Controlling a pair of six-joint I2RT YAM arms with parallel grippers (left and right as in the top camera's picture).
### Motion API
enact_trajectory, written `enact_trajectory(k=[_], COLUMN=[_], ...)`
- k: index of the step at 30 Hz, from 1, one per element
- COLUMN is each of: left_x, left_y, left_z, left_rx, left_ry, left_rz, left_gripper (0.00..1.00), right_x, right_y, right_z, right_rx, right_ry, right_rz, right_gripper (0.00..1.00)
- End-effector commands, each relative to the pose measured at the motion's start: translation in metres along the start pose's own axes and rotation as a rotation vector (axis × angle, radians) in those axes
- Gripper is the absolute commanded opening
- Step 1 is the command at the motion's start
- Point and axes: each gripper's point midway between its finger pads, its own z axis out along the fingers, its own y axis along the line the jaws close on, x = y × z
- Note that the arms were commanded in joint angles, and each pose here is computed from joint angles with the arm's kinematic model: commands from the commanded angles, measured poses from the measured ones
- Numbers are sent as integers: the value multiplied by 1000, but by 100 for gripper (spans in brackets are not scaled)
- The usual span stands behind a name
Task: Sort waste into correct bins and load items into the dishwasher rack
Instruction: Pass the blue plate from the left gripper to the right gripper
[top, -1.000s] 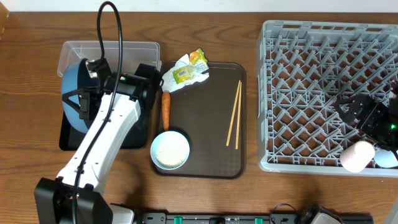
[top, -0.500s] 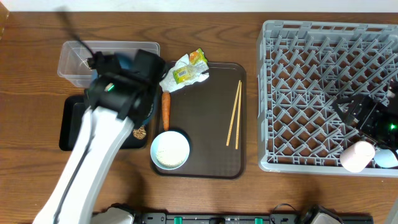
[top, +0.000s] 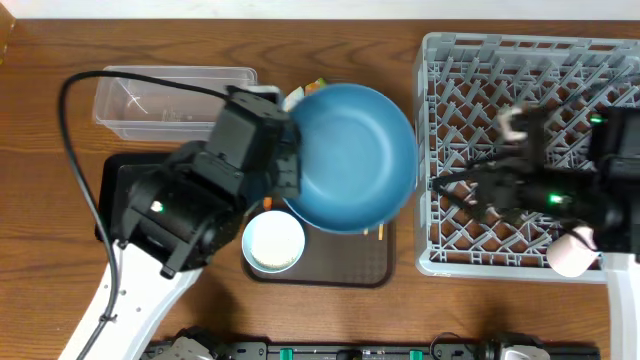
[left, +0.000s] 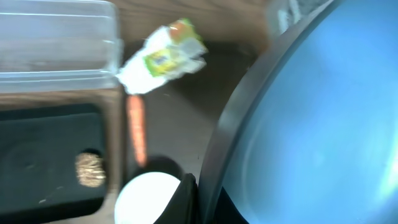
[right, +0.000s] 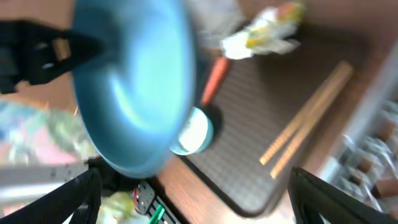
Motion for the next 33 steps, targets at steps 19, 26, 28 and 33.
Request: enact_trajectory(k=[19,26,28,33], left_x=[0,-2,-2,0], left_y=[-45,-44,-43,-40], left_z=[-23,-31,-37,-45], left_rx=[165,176,182,188], left_ry=[-65,-84,-96,-107], left_rz=[82,79,77,76], left_gripper=[94,98,98,98], right_x=[-17,-29,-29,-27], right_y=[-9,-112,-138,-165], right_z=[42,-40,-78,-189], right_rx=[218,867,1094,1701], right_ry=[16,-152,-204,-329], right_rz=[-47,119,169,211], right_gripper=[1,1,1,1])
